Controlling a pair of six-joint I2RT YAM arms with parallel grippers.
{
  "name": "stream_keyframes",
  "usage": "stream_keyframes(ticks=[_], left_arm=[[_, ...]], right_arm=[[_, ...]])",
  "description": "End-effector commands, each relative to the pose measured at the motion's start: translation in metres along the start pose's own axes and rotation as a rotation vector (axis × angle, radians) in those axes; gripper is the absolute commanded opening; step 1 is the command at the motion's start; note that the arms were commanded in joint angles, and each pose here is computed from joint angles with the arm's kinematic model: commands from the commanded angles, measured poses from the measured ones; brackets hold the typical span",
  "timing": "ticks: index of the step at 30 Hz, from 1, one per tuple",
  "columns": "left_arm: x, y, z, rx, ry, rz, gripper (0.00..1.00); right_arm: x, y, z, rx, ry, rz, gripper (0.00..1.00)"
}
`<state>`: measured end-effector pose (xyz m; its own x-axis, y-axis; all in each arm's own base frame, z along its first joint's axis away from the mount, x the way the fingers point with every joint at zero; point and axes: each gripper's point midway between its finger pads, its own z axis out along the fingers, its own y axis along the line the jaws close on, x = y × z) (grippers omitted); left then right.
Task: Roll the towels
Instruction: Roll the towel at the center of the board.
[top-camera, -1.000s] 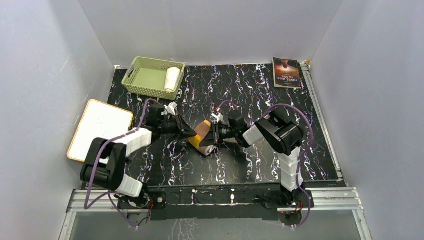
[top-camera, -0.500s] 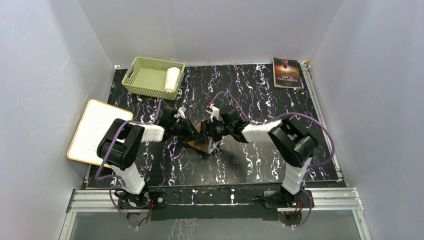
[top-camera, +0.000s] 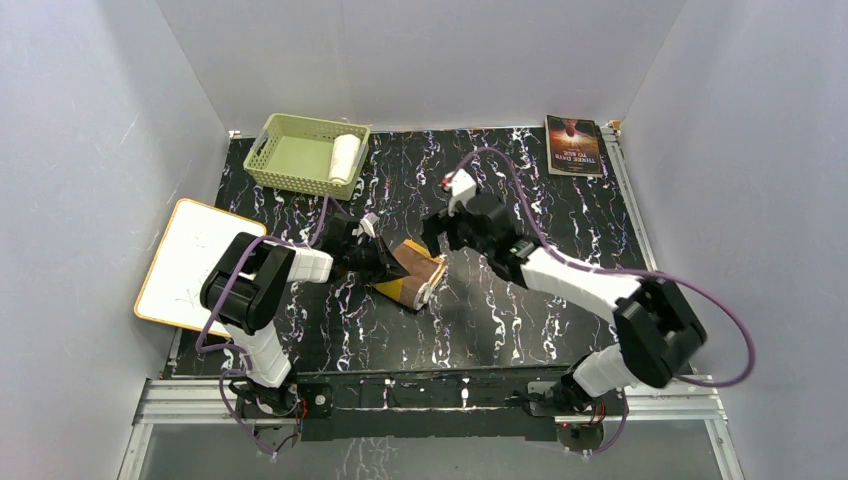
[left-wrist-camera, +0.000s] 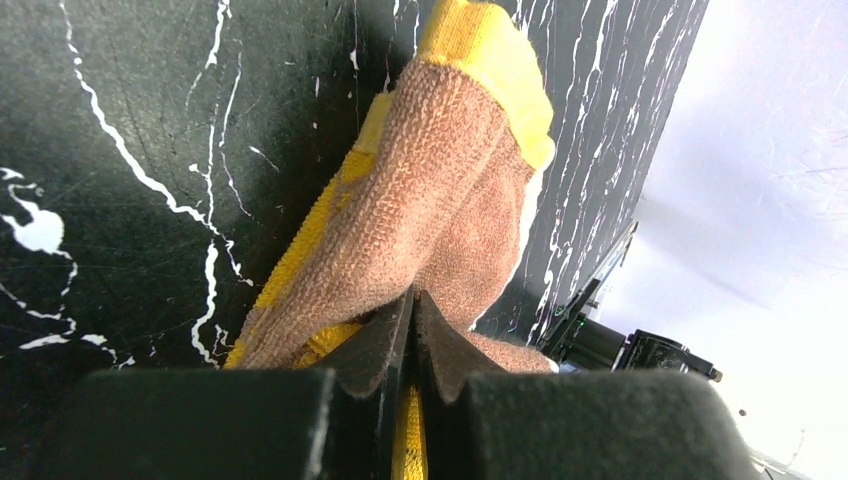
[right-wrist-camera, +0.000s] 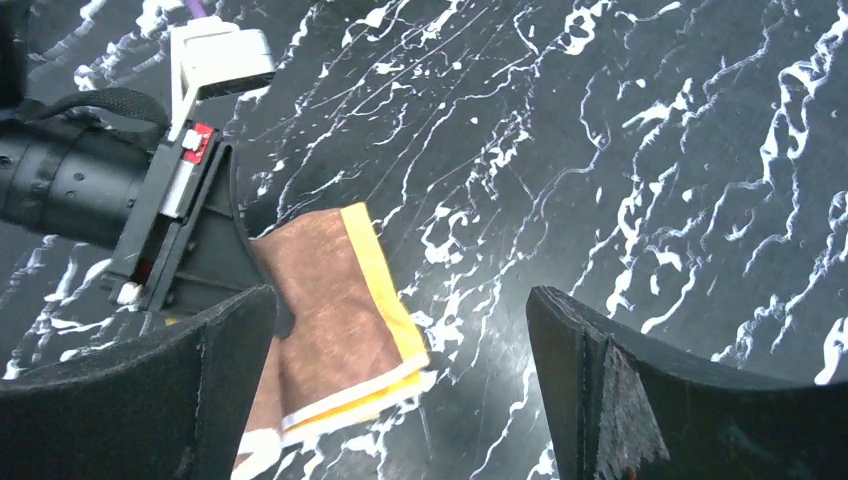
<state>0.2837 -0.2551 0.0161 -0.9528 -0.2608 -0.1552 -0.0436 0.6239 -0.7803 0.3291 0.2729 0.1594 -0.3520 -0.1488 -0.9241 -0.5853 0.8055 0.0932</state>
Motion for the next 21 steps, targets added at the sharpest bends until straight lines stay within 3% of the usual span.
stream_keyframes(ticks=[1, 3, 10, 17, 21], left_arm=[[0.027, 0.049, -0.001, -0.182, 0.069, -0.019, 0.03], [0.027, 0.048, -0.001, -0.183, 0.074, -0.019, 0.03], [0.029, 0.051, 0.001, -0.190, 0.093, -0.031, 0.03], [0.031, 0.053, 0.002, -0.202, 0.113, -0.032, 0.03], [0.031, 0.054, 0.003, -0.207, 0.120, -0.034, 0.03]], right_arm=[[0.007, 0.048, 0.014, -0.141, 0.104, -0.278, 0.93], [0.010, 0.072, 0.005, -0.154, 0.060, -0.435, 0.94], [0.049, 0.108, -0.002, -0.263, 0.171, -0.597, 0.87], [0.087, 0.121, 0.010, -0.314, 0.273, -0.607, 0.79], [0.094, 0.125, 0.019, -0.329, 0.289, -0.607, 0.70]])
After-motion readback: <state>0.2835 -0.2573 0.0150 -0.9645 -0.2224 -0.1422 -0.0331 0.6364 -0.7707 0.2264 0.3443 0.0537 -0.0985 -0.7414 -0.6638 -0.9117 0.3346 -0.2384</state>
